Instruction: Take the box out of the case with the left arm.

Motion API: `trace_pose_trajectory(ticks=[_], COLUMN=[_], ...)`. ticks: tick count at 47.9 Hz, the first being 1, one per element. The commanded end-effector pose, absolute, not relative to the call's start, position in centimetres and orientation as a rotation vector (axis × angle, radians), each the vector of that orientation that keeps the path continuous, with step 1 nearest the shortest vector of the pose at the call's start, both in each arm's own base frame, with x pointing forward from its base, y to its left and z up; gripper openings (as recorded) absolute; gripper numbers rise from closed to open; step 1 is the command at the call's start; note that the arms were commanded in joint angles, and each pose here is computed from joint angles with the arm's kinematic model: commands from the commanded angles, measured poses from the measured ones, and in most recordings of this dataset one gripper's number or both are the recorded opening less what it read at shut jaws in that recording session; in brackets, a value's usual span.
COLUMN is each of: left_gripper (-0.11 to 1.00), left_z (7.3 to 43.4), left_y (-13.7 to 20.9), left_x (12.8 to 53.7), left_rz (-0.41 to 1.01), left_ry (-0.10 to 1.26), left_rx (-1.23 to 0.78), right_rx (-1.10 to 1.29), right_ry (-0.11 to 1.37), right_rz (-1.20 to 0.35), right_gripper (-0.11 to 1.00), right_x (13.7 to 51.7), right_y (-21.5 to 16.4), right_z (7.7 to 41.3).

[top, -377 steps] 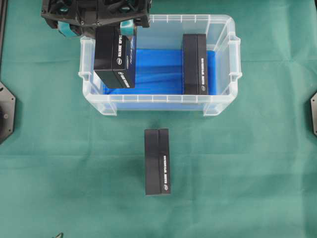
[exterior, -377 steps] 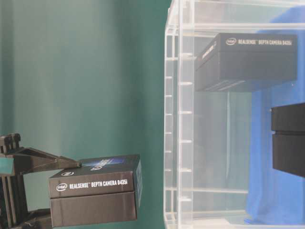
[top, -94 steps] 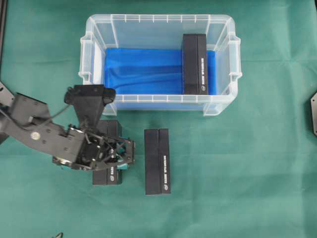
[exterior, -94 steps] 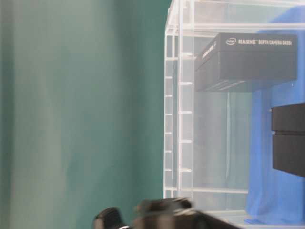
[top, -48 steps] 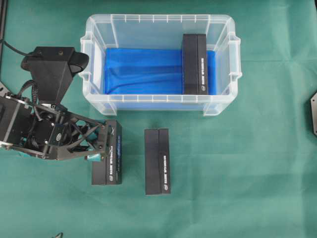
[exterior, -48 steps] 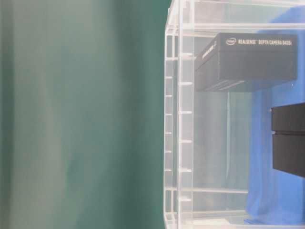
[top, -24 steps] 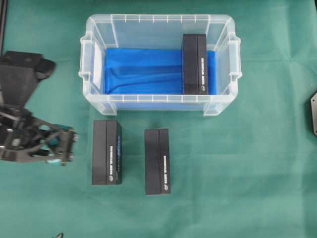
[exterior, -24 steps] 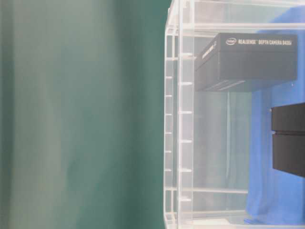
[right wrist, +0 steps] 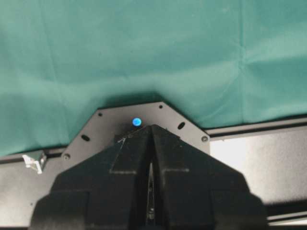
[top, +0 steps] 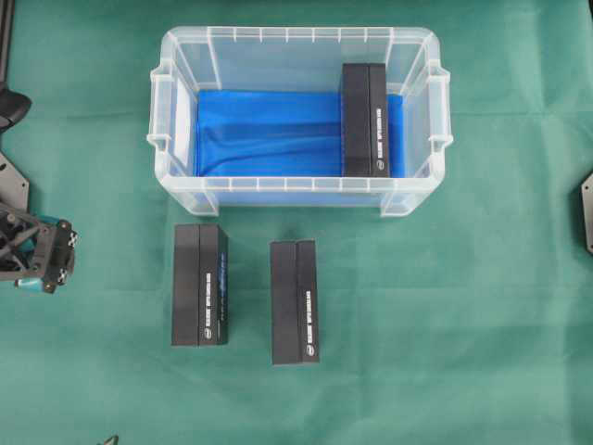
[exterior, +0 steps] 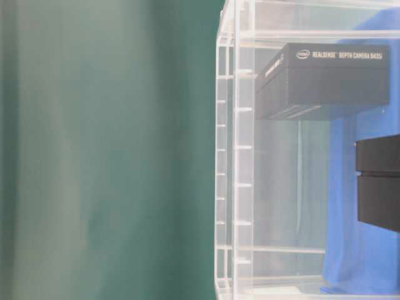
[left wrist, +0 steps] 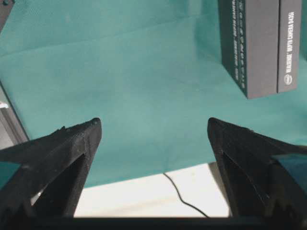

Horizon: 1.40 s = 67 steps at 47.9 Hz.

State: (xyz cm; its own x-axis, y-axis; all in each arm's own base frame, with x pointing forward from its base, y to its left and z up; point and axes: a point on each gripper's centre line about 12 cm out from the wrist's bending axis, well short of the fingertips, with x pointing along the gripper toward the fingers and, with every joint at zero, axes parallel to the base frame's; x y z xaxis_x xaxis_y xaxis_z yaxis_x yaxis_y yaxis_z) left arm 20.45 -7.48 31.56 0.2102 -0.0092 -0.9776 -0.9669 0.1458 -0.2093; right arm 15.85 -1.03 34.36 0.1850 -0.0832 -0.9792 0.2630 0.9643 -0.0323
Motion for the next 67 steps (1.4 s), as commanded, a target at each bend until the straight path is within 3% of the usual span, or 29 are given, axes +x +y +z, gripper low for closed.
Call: trace_pose_trajectory(ticks=[1,12,38,67], left_gripper=[0.98,0.98,0.98,0.98], left_z=[32.1,32.3,32.8,32.9], left_y=[-7.2,-4.7,6.1,6.9], left_x=[20.6,20.6,19.6,19.5], left_rz=[0.947,0.988,1.073,1.082], left_ry=[1.095,1.061,0.997,0.994], left_rx=[-1.205,-1.222,-1.146,-1.155], right_rx=[0.159,0.158,0.159,0.159], right_ry=[1.344,1.346,1.345,1.345], right_rz=[-0.247,-0.248,-0.249,-0.249], right_gripper=[0.00,0.00,0.00,0.00], right_x=[16.0,16.0,16.0,16.0], right_y=[-1.1,-1.1,-1.1,-1.1], right_z=[35.0,35.0,35.0,35.0])
